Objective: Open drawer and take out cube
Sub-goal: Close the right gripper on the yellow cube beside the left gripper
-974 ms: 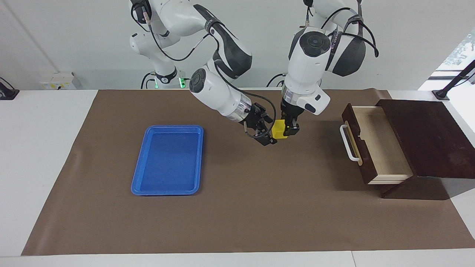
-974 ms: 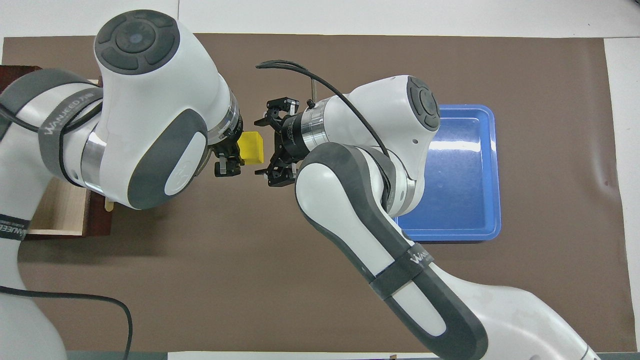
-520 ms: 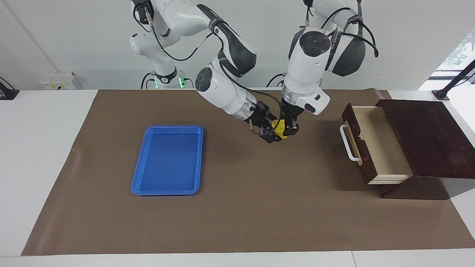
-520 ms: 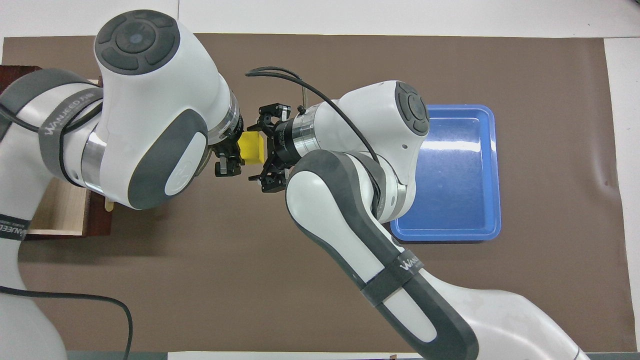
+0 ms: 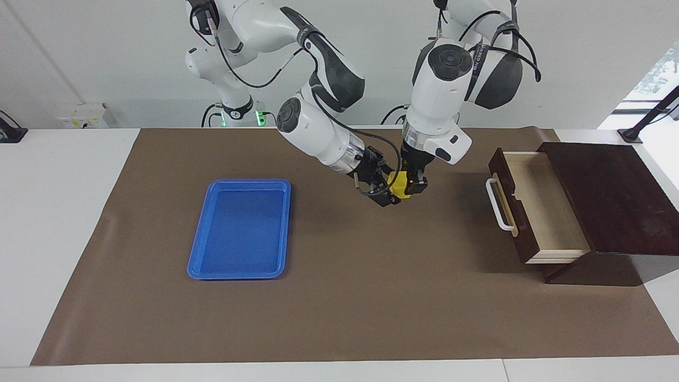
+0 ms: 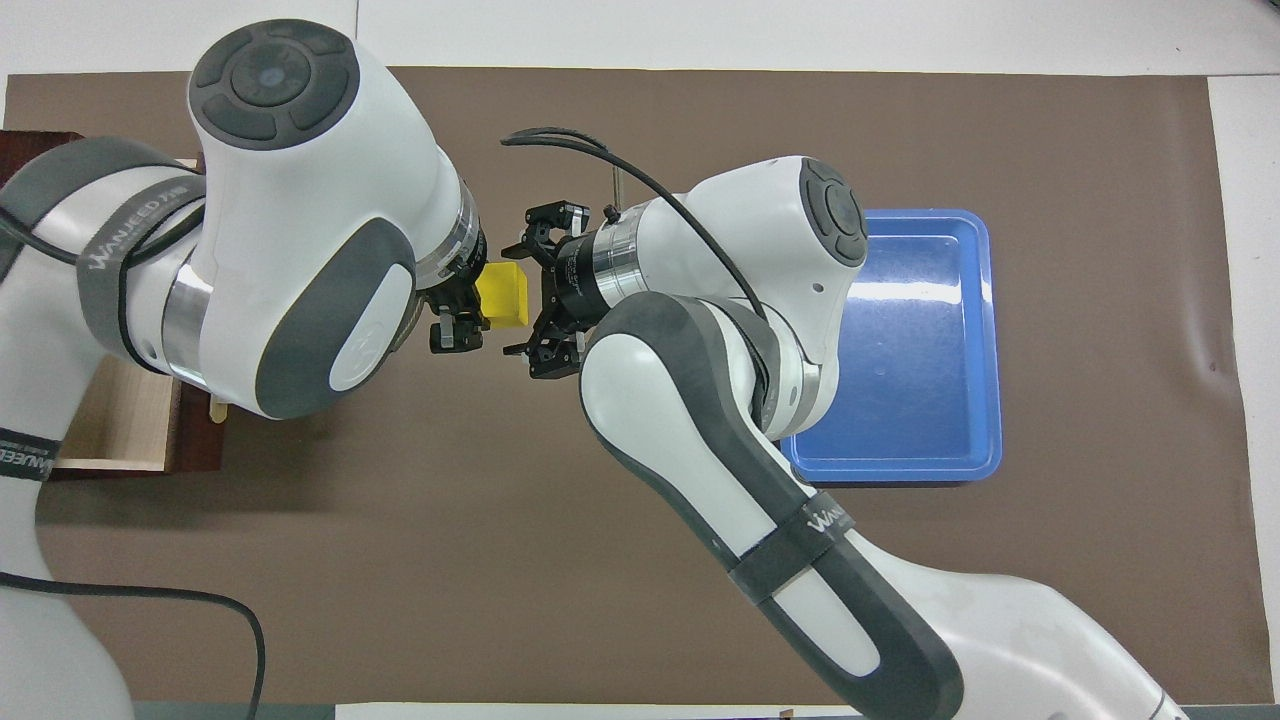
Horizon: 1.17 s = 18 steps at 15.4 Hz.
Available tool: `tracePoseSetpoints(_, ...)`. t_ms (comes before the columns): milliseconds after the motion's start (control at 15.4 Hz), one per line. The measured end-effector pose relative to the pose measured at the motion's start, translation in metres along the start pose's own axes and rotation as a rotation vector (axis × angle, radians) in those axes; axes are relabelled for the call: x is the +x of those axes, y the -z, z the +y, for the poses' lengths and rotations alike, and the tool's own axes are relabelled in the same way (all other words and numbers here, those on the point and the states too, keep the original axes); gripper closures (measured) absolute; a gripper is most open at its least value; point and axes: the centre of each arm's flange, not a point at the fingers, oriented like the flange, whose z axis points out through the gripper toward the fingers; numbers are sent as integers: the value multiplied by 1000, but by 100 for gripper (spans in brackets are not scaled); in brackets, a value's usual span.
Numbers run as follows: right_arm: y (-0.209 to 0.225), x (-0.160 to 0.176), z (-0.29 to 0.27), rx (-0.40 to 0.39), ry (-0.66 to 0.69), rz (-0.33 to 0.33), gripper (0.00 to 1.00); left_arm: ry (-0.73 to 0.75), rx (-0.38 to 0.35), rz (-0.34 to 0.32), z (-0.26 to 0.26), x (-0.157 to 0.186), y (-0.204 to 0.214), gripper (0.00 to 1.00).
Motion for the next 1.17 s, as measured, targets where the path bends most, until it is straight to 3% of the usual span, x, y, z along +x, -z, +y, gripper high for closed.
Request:
tracePoseSetpoints(130, -2, -2, 2, -3, 3, 0, 14, 0, 0, 0, 0, 0, 0, 45)
tracePoseSetpoints(325, 1, -2, -1, 17, 5, 13, 44, -3, 2, 1, -1, -2, -1, 45)
tracePoseSetpoints(1169, 3, -2, -3, 24, 4, 27, 44, -5, -8, -5, 0, -4, 0, 45)
